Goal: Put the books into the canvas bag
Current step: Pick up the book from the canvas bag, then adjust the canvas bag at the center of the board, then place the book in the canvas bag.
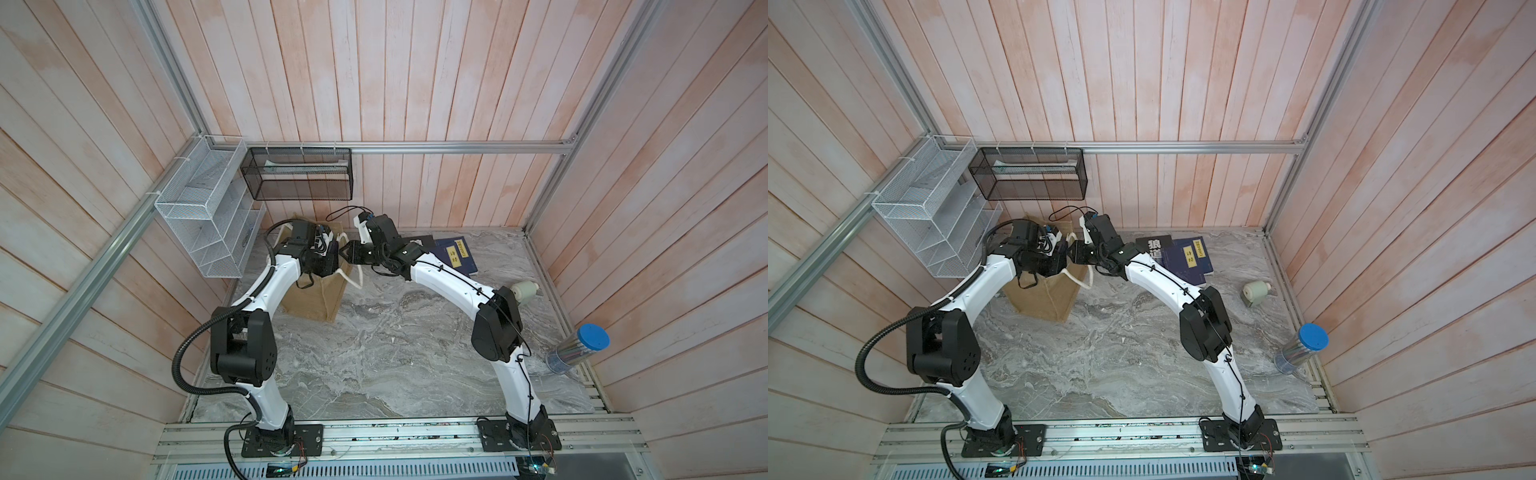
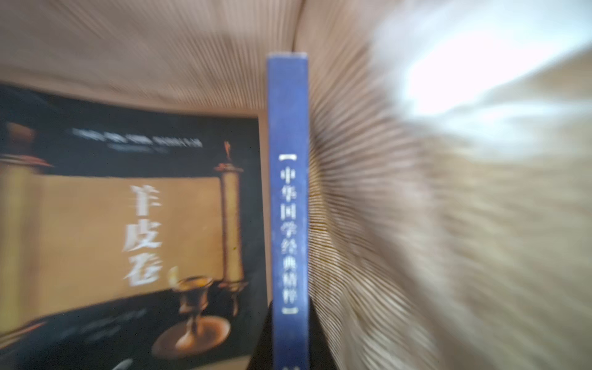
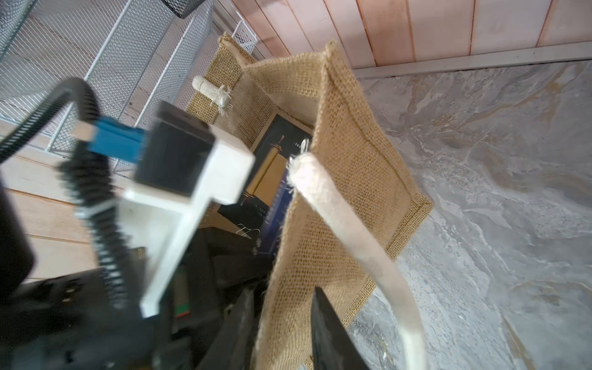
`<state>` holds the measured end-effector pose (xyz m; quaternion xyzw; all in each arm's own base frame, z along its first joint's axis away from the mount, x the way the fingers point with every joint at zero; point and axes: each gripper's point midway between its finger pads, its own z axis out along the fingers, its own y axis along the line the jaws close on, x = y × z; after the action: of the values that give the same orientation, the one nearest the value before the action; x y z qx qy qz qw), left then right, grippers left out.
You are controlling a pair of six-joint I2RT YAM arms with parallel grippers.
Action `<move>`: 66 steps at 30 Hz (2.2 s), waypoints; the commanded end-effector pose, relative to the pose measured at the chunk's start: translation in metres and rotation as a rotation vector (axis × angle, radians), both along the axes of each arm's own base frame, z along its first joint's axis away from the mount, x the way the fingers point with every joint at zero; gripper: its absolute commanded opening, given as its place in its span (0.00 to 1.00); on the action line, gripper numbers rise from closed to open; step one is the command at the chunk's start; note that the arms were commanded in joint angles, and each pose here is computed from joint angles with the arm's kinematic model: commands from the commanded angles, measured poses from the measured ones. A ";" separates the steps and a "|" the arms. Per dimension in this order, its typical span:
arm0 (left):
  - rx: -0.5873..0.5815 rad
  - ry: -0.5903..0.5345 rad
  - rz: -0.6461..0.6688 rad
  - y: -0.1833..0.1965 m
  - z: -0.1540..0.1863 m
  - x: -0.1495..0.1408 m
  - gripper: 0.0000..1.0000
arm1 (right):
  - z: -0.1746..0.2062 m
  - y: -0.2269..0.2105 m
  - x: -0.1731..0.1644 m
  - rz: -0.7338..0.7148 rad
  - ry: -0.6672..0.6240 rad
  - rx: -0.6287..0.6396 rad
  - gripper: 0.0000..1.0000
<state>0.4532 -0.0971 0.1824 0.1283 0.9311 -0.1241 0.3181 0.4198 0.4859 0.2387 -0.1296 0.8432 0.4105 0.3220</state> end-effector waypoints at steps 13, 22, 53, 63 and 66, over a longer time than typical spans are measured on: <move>-0.136 -0.183 -0.064 0.022 0.120 -0.022 0.00 | 0.016 -0.036 -0.025 -0.009 -0.042 0.017 0.00; -0.121 0.056 -0.178 0.017 0.047 -0.016 0.00 | 0.022 -0.038 -0.024 0.014 -0.046 0.042 0.00; -0.520 0.115 0.168 0.020 0.042 -0.003 0.00 | 0.057 -0.040 0.060 -0.005 -0.105 0.055 0.00; -0.486 0.240 0.262 0.035 0.004 0.008 0.16 | 0.063 -0.040 0.054 -0.008 -0.120 0.055 0.18; -0.448 0.215 0.288 0.044 0.013 0.009 0.31 | 0.069 -0.045 0.052 -0.019 -0.128 0.048 0.22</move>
<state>0.4612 -0.0615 0.1829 -0.0830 0.9152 -0.3081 0.2463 0.4746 0.4490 0.2748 -0.1370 0.8279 0.4161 0.3502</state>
